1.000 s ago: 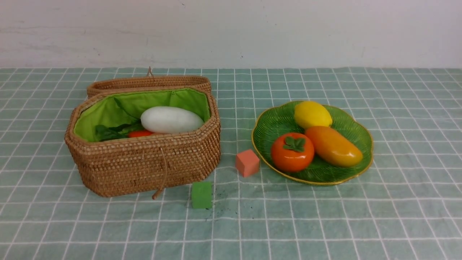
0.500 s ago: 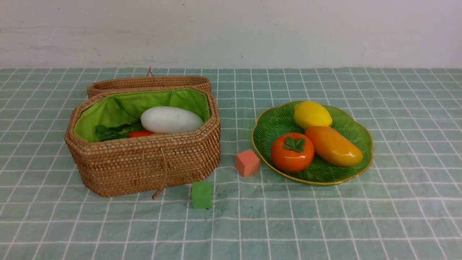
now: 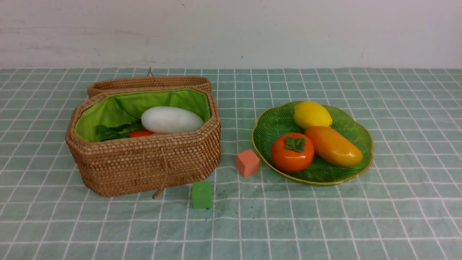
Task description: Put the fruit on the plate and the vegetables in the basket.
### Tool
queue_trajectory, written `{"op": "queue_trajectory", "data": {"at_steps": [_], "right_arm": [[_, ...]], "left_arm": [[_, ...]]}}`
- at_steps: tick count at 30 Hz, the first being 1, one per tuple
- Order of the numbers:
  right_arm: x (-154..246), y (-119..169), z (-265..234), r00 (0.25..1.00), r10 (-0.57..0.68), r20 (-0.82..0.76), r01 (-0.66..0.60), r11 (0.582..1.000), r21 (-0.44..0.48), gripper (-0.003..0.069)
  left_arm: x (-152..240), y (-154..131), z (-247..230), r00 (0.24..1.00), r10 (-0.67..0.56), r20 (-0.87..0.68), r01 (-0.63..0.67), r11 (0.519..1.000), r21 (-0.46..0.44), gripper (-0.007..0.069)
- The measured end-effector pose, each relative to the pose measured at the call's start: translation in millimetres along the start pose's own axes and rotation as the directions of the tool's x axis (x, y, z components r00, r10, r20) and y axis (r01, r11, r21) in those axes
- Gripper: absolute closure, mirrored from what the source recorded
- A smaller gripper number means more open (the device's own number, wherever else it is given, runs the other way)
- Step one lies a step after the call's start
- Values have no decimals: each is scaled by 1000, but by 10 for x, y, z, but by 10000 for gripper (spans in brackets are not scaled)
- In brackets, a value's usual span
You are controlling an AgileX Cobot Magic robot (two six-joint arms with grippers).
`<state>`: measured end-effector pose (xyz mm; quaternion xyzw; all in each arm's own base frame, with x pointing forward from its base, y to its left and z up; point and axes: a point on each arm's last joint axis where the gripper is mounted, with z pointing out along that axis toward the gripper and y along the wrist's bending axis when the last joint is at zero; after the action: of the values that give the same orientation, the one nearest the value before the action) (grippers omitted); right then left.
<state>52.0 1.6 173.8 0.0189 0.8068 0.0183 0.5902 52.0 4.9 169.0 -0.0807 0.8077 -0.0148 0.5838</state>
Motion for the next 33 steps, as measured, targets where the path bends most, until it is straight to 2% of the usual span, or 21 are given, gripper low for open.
{"op": "queue_trajectory", "data": {"at_steps": [33], "right_arm": [[-1,12,1,1000,22,2,-22,1000,-13,610]], "left_arm": [[0,0,0,1000,0,0,0,1000,0,386]]}}
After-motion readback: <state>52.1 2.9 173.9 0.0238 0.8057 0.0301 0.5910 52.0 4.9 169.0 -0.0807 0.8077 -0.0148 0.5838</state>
